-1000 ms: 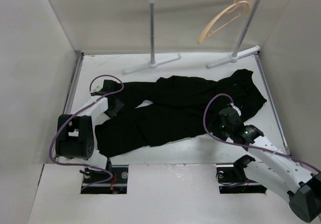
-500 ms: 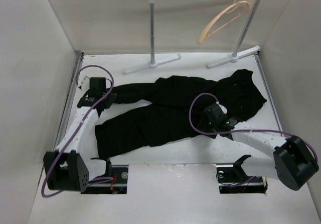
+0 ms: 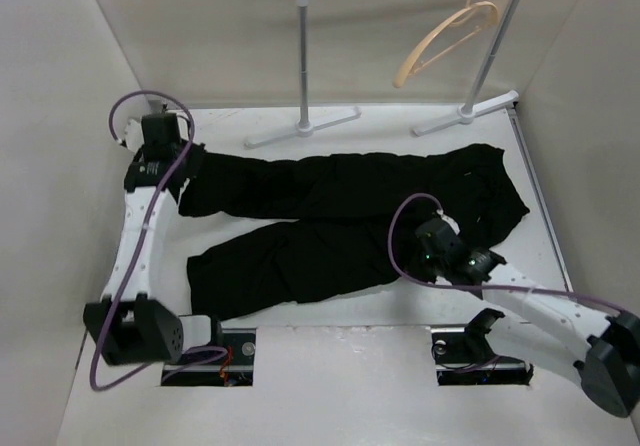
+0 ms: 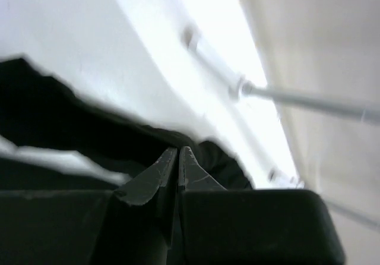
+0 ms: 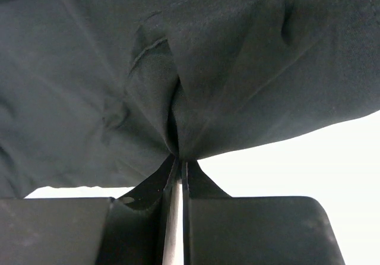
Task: Place the trousers on the hanger
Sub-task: Flatten out the trousers at the center of the board.
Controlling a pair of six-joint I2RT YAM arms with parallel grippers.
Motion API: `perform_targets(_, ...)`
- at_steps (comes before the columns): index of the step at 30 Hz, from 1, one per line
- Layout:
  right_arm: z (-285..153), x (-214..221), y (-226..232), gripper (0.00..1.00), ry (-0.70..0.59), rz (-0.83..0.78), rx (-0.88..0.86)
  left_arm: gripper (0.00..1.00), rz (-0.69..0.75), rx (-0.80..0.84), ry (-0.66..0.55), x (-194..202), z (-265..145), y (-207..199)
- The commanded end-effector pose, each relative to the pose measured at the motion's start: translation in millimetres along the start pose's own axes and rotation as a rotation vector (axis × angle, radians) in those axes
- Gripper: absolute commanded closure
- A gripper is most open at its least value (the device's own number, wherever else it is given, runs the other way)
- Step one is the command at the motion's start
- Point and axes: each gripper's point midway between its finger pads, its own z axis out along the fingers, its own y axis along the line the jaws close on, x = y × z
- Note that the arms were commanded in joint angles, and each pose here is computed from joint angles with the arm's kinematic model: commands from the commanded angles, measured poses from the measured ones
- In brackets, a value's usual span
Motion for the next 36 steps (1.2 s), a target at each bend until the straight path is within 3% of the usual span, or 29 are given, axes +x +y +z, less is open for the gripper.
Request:
perform_targets(1,-16.5,16.9,-23.8,0.93,0.04,0.009,0.052,0.98,-0.068,-0.039,-0.064,-41.4,44.4,-13.5)
perform_targets(4,-22.9,20.3,-28.0,0.87,0.052,-0.008,0.049,0.98,-0.092,-0.146,-0.07,-63.0,99.2,-0.3)
perform_targets(9,-33.2,21.2,-11.5,0.68,0.083,-0.051,0.015,0.95,-0.087,-0.36,-0.055,-83.8,175.0,41.4)
perform_targets(12,-47.5,11.3,4.4,0.46,0.063,-0.075,-0.023,0.79,-0.038,-0.361,-0.064,-105.5,190.1,34.3)
perform_targets(15,-62.8,-16.4,21.6,0.37,0.0,-0.1,-0.065,0.62,-0.006,-0.338,-0.112,-121.9,167.3,24.7)
perform_targets(18,-66.1,-54.4,34.4,0.37,-0.079,-0.095,-0.082,0.53,0.047,-0.344,-0.076,-88.1,137.7,38.6)
perform_targets(23,-68.6,-89.8,67.7,0.64,-0.145,-0.097,-0.176,0.51,0.045,-0.39,0.011,-4.8,118.3,114.4)
perform_targets(26,-66.4,-90.6,74.4,0.62,-0.138,-0.12,-0.193,0.49,0.022,-0.381,0.033,12.6,119.0,134.1)
perform_targets(28,-63.9,-89.6,73.3,0.54,-0.135,-0.125,-0.192,0.48,0.011,-0.362,0.049,16.3,125.5,136.9)
perform_targets(32,-62.3,-89.7,66.9,0.4,-0.141,-0.112,-0.194,0.54,-0.007,-0.396,0.101,22.4,143.6,148.8)
perform_targets(36,-62.4,-118.8,56.5,0.38,-0.212,-0.039,-0.181,0.87,-0.033,-0.473,0.055,8.6,151.1,171.5)
